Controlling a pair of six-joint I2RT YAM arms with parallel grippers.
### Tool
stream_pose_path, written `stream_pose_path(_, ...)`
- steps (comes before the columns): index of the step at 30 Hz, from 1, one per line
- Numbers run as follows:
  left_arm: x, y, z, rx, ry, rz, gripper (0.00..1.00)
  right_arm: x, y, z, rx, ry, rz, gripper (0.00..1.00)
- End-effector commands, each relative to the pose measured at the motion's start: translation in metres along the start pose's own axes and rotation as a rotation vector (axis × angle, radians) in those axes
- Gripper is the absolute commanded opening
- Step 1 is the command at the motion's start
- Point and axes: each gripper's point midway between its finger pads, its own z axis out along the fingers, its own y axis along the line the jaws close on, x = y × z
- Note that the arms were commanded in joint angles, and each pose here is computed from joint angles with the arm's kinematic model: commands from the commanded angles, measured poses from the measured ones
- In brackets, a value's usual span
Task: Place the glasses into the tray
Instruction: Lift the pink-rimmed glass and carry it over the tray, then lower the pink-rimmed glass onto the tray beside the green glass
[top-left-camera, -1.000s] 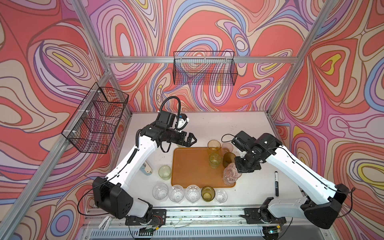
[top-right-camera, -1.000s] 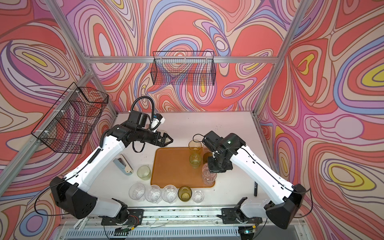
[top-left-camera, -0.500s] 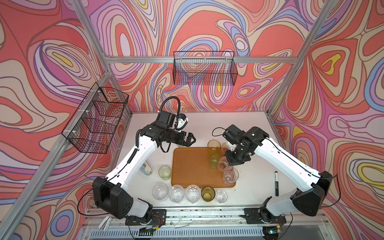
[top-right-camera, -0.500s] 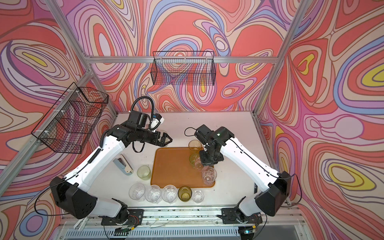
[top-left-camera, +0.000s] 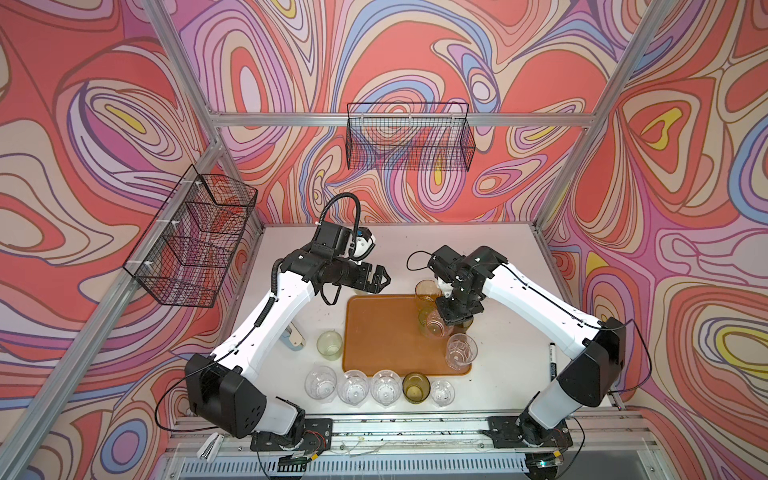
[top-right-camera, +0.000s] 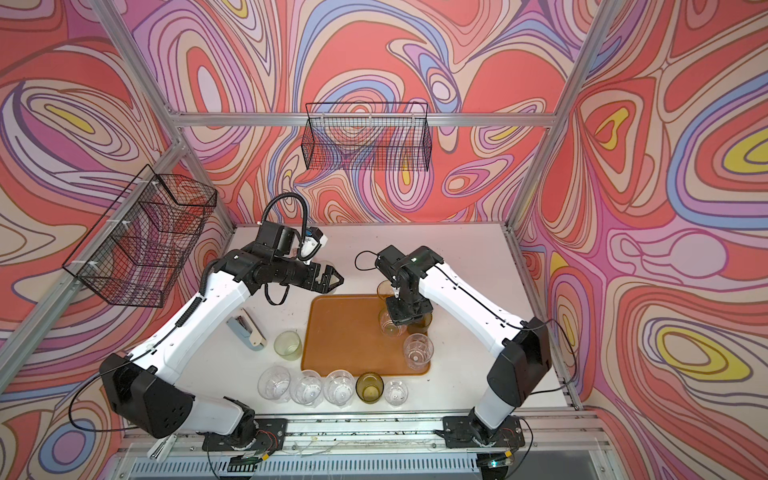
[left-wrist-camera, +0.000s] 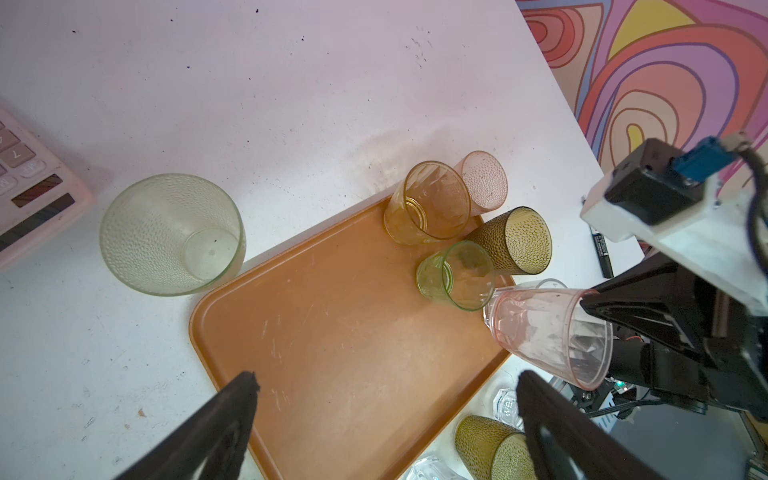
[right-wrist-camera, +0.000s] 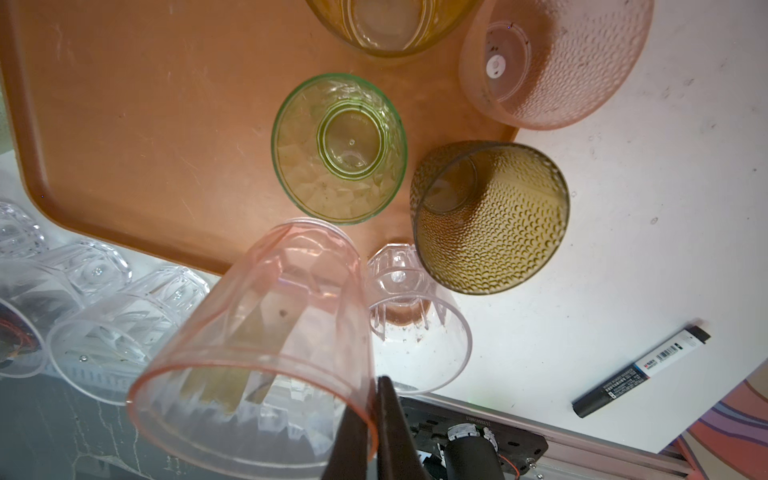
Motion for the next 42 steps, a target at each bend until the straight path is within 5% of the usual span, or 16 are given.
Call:
stream_pose_path(1, -0.005, -0.006, -0.013, -0.002, -0.019, 0.015, 1.00, -0.005, 0.009, -0.002, -0.032, -0.013, -0.042, 0.00)
stream_pose_path(42, -0.002, -0.001, -0.007, -0.019, 0.002, 0.015, 1.00, 0.014, 0.023, 0.058, -0.037, 0.208, -0.146, 0.00)
